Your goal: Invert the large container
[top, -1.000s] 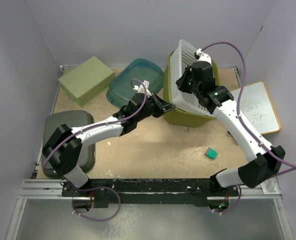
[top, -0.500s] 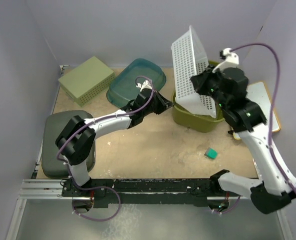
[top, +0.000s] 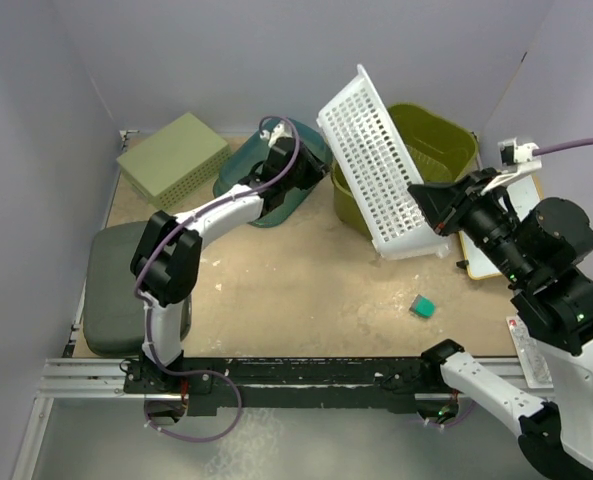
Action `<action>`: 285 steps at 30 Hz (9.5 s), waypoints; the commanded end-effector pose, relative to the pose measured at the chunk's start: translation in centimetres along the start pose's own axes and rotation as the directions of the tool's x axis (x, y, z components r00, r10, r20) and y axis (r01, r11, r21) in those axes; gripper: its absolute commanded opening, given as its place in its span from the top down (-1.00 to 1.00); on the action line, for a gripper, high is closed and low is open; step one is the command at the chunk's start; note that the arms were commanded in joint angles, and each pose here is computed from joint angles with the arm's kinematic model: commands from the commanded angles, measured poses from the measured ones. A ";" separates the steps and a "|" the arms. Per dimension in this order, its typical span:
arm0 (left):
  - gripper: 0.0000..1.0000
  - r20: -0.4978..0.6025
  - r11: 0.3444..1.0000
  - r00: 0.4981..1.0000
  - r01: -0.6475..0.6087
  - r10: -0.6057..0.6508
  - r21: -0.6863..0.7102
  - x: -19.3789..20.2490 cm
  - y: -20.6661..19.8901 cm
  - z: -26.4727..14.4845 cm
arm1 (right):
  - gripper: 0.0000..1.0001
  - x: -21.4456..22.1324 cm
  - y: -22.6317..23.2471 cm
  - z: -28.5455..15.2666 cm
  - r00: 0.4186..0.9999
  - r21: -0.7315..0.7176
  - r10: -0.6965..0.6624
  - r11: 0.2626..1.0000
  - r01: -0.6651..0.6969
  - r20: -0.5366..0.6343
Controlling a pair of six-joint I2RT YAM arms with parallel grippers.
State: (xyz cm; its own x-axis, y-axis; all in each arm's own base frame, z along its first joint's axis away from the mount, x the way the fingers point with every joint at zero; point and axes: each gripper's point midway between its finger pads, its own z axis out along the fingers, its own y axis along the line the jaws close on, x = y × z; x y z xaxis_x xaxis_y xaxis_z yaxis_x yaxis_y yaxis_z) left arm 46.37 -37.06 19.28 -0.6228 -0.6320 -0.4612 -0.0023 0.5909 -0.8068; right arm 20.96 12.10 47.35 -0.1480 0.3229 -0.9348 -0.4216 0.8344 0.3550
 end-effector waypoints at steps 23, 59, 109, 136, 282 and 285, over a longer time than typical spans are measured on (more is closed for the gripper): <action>-0.34 0.379 0.988 0.913 -0.147 0.151 -0.038 -23.2 -5.7 -16.5 | 1.00 4.6 7.6 -4.5 0.968 -0.421 0.112 0.885 -0.199 -0.224; -0.33 0.616 0.990 0.785 -0.126 0.060 0.065 -24.4 -9.0 -34.9 | 1.00 30.8 1.7 7.5 0.359 0.208 0.889 0.423 -0.882 -0.284; -0.31 0.361 0.962 0.892 -0.262 0.272 -0.080 -16.4 -5.9 -30.8 | -0.99 19.6 -18.5 28.5 0.849 0.696 0.234 0.690 0.199 -0.474; -0.30 0.315 0.969 0.916 -0.233 0.247 -0.084 -14.3 -3.7 -30.7 | 0.43 24.0 -18.8 30.7 0.814 0.608 0.235 0.774 0.173 -0.531; -0.40 0.053 0.769 0.805 -0.542 0.591 -0.339 -6.4 8.8 -26.9 | -1.00 13.5 -19.1 3.4 0.975 0.493 0.044 0.867 0.071 -0.218; -0.41 0.116 0.777 0.803 -0.513 0.584 -0.365 -7.2 9.2 -27.9 | -1.00 15.0 -19.3 2.9 0.976 0.507 0.079 0.861 0.036 -0.204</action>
State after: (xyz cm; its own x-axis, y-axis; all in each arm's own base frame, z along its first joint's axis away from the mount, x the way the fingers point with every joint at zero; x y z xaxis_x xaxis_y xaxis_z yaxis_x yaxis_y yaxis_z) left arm 29.13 -14.52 24.11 -0.4947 -0.1746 -0.8513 0.0728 0.9678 -0.2408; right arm 30.66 3.73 29.33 -0.3257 0.3001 -0.8966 -0.0096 0.9472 0.3205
